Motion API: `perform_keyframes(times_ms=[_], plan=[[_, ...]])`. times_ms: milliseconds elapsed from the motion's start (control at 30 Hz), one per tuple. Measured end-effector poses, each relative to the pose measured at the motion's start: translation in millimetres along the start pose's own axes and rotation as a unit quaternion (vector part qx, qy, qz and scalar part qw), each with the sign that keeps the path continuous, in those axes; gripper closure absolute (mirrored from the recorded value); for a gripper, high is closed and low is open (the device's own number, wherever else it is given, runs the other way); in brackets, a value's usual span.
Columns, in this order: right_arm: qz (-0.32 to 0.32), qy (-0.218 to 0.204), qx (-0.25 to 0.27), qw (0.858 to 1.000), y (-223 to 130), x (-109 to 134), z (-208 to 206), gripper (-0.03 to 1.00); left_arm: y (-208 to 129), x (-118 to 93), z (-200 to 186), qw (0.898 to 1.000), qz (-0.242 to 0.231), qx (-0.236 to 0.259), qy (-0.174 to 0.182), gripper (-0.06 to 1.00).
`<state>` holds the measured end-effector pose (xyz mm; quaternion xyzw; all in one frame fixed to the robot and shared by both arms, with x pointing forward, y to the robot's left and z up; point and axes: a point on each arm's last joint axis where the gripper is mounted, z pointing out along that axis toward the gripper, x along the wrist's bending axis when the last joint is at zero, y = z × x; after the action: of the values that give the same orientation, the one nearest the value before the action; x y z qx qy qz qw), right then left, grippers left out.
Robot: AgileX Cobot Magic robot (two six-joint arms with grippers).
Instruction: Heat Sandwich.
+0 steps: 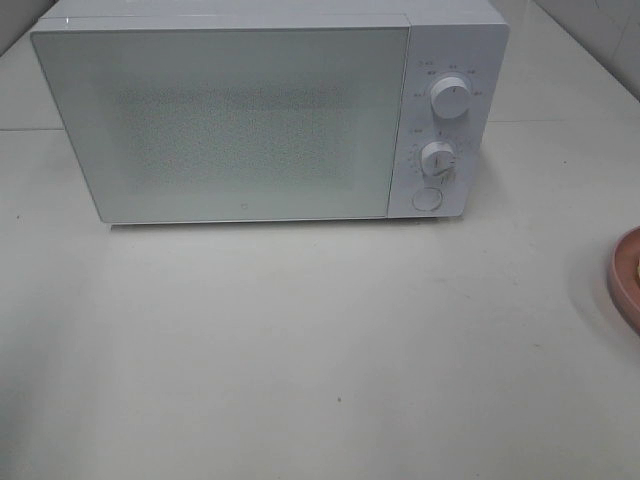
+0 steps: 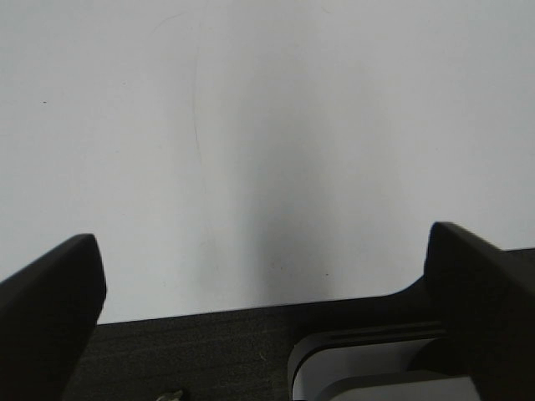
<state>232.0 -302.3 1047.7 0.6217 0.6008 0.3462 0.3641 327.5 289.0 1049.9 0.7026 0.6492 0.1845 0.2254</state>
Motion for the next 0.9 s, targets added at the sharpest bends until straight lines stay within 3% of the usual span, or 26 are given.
perform_keyframes(times_ms=[133, 433, 667, 900], plan=[[0.0, 0.0, 0.0, 1.0, 0.0, 0.0, 0.0, 0.21, -19.6, 0.6, -6.5, 1.0, -0.002, -0.016, -0.004, -0.04], [0.0, 0.0, 0.0, 1.0, 0.0, 0.0, 0.0, 0.21, -42.3, 1.9, -33.9, 0.992, -0.001, -0.123, -0.011, -0.04], [0.0, 0.0, 0.0, 1.0, 0.0, 0.0, 0.0, 0.21, -63.9, 3.2, -52.5, 0.977, -0.001, -0.21, -0.016, -0.04], [0.0, 0.0, 0.0, 1.0, 0.0, 0.0, 0.0, 0.21, -77.1, 4.0, -59.5, 0.967, -0.001, -0.253, -0.019, -0.04]])
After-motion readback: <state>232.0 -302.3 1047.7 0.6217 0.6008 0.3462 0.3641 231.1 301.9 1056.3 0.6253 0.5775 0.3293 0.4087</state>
